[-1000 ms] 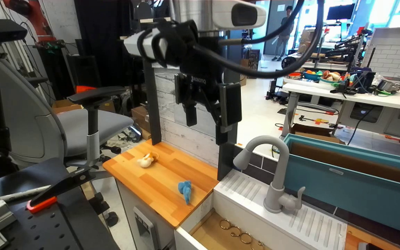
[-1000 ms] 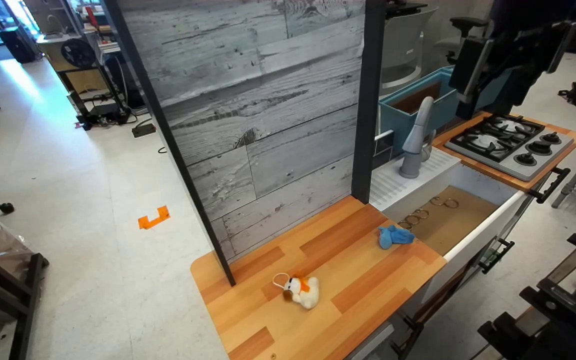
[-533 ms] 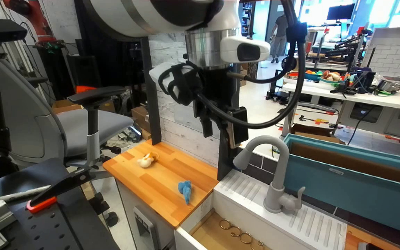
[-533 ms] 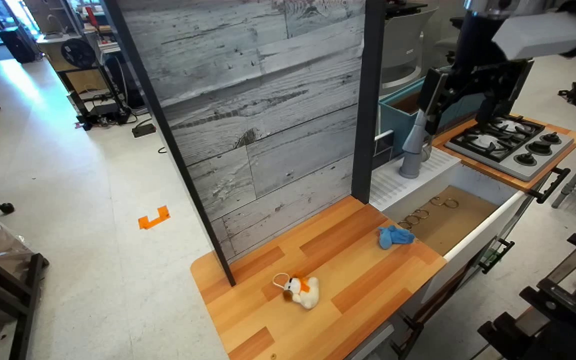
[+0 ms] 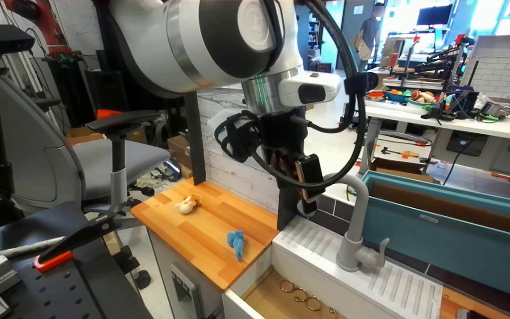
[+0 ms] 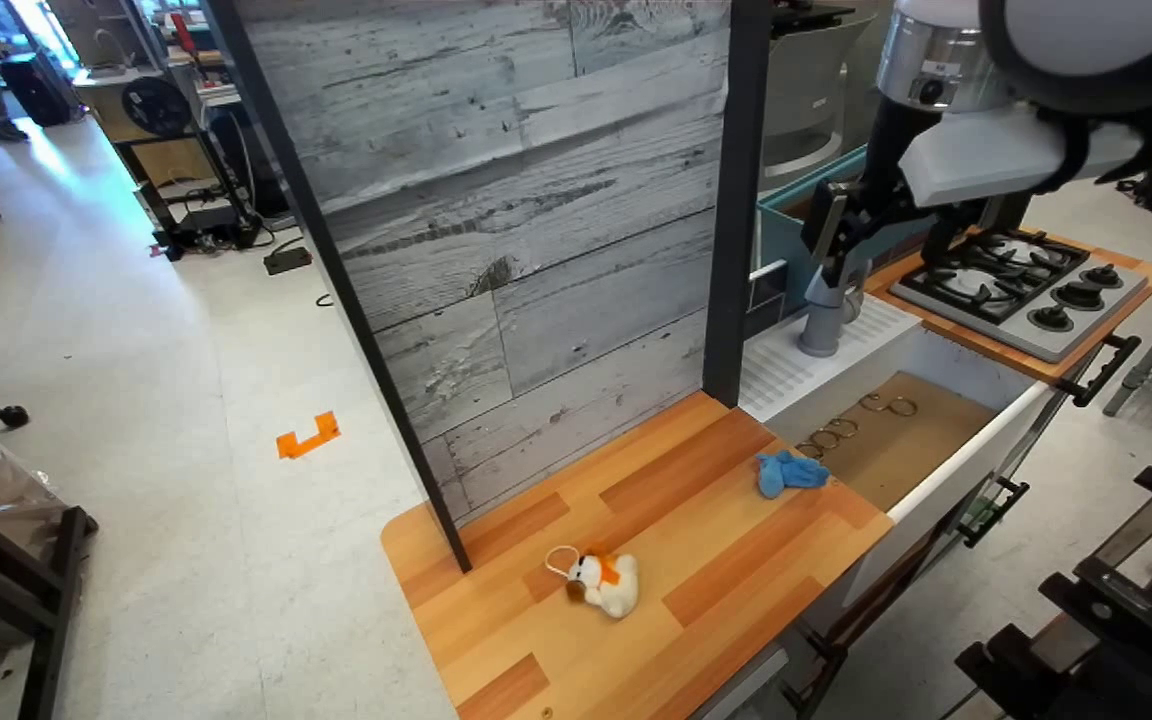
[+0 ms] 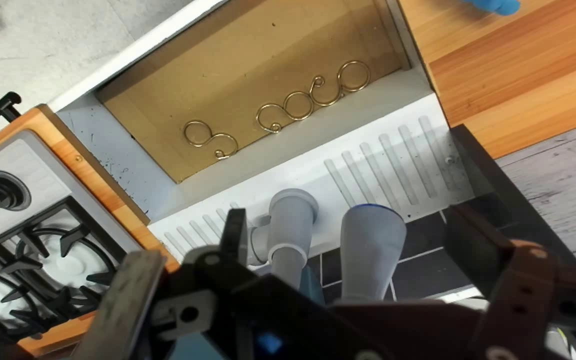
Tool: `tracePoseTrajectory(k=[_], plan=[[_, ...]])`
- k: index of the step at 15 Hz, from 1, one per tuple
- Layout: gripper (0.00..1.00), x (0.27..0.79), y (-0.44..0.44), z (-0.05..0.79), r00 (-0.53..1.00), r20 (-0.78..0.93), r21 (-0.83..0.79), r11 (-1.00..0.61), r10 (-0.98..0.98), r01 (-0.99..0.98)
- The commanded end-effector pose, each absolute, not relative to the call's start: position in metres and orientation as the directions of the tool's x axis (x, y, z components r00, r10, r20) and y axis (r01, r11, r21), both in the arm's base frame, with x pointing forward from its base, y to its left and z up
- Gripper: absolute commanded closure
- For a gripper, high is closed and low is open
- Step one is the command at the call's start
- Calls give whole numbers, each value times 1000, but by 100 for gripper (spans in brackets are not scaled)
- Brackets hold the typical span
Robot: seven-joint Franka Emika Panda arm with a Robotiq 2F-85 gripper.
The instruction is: Push the faucet of the sink slightly to the right.
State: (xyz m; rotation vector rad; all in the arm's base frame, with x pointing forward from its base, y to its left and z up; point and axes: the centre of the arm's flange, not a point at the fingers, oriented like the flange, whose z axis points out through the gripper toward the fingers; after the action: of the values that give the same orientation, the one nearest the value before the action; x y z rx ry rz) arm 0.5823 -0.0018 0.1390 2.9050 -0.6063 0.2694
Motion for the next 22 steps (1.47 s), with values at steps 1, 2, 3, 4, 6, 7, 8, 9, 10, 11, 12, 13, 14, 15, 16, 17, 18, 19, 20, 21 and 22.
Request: tracePoseTrajectory(k=[1,2,3,4,6,7,8,9,10,11,12,13,14,15,16,17,18,19,20,21,22], plan=[[0,600,5,123,876,273,160,-879,-397,-448],[0,603,5,119,870,286,171,-872,-401,-458],[0,606,5,115,863,293,180,-863,-411,-472],[0,608,5,111,858,300,191,-855,-418,-483],[0,611,5,101,850,324,213,-843,-416,-494],[0,613,5,98,847,333,221,-839,-414,-497],[0,614,6,94,845,339,233,-834,-413,-501],[0,615,6,90,843,350,240,-831,-408,-502],[0,615,7,86,841,362,247,-828,-402,-503],[0,616,9,82,840,371,253,-827,-396,-502],[0,616,9,79,839,383,262,-826,-386,-499],[0,616,9,76,839,391,272,-823,-379,-499],[0,615,8,73,837,397,279,-820,-375,-500],[0,614,8,72,835,405,283,-818,-372,-501],[0,613,7,72,834,411,287,-816,-368,-502],[0,611,7,71,833,415,290,-815,-365,-502],[0,609,6,72,833,418,294,-814,-361,-501],[0,607,6,72,834,419,299,-813,-358,-499],[0,606,6,73,835,421,302,-813,-354,-497],[0,603,6,74,837,421,305,-814,-350,-494],[0,600,7,77,838,421,305,-817,-346,-490]])
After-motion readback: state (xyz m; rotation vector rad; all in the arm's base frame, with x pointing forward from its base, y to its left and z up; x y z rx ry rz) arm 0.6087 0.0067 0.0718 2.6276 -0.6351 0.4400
